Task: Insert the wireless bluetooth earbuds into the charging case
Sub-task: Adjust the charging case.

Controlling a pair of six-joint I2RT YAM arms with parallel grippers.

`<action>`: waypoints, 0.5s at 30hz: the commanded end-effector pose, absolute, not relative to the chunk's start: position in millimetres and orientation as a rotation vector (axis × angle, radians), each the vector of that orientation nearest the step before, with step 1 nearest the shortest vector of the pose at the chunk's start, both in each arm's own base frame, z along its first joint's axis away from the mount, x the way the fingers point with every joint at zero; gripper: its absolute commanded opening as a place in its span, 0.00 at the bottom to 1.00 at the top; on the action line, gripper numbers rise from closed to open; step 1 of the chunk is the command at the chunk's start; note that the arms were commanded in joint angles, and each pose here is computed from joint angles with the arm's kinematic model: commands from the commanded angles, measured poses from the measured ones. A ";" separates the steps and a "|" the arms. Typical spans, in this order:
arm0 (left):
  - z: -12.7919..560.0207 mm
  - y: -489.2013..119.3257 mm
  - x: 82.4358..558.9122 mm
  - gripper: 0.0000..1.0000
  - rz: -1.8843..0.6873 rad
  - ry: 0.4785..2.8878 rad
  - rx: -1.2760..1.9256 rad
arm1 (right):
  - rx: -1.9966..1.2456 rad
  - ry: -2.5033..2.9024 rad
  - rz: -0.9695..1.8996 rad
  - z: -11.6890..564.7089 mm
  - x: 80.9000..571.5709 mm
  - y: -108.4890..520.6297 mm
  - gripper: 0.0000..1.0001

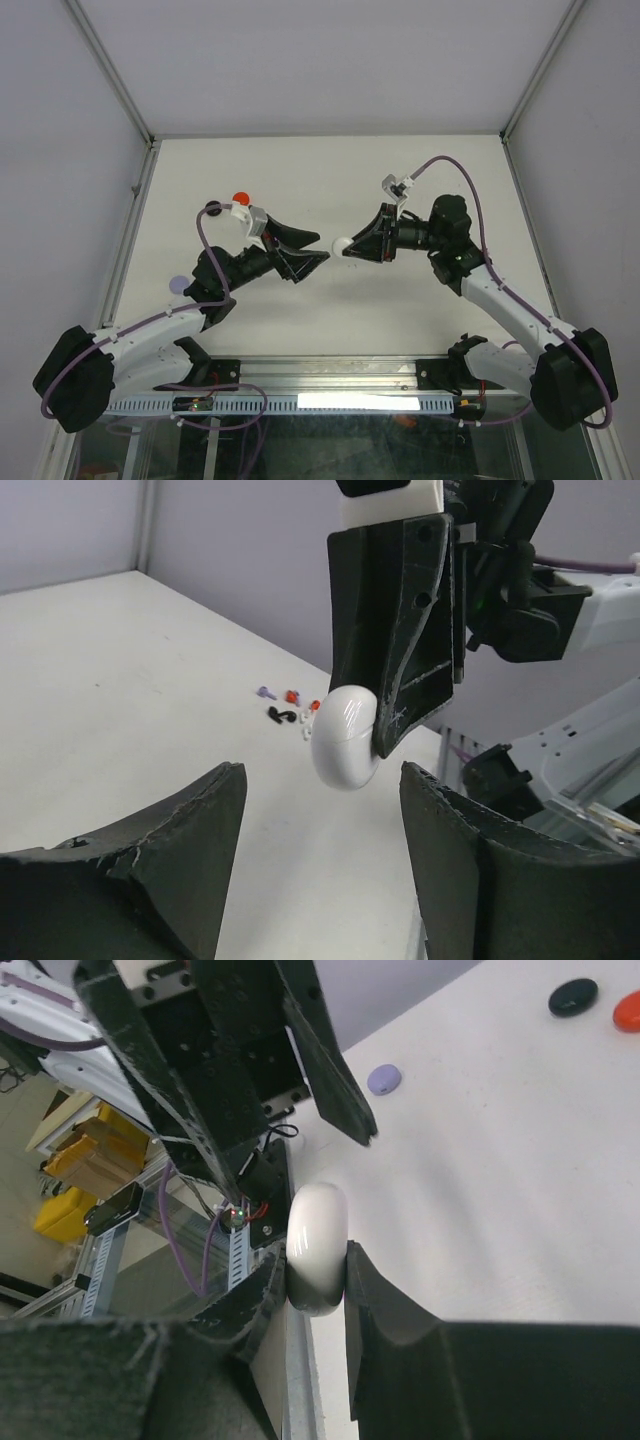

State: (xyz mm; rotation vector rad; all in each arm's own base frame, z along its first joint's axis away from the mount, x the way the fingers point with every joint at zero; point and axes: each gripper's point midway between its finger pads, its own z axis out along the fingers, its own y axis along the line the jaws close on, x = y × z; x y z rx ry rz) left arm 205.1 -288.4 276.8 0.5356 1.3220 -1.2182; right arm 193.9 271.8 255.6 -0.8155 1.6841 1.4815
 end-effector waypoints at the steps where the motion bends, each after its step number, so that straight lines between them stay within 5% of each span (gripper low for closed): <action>1: 297.4 -292.2 189.4 0.63 -1.407 1.236 0.484 | -0.907 1.453 1.562 295.1 178.8 277.8 0.00; 15: 292.7 -309.0 184.0 0.44 -1.505 1.286 0.551 | -0.950 1.439 1.590 293.1 174.3 286.6 0.00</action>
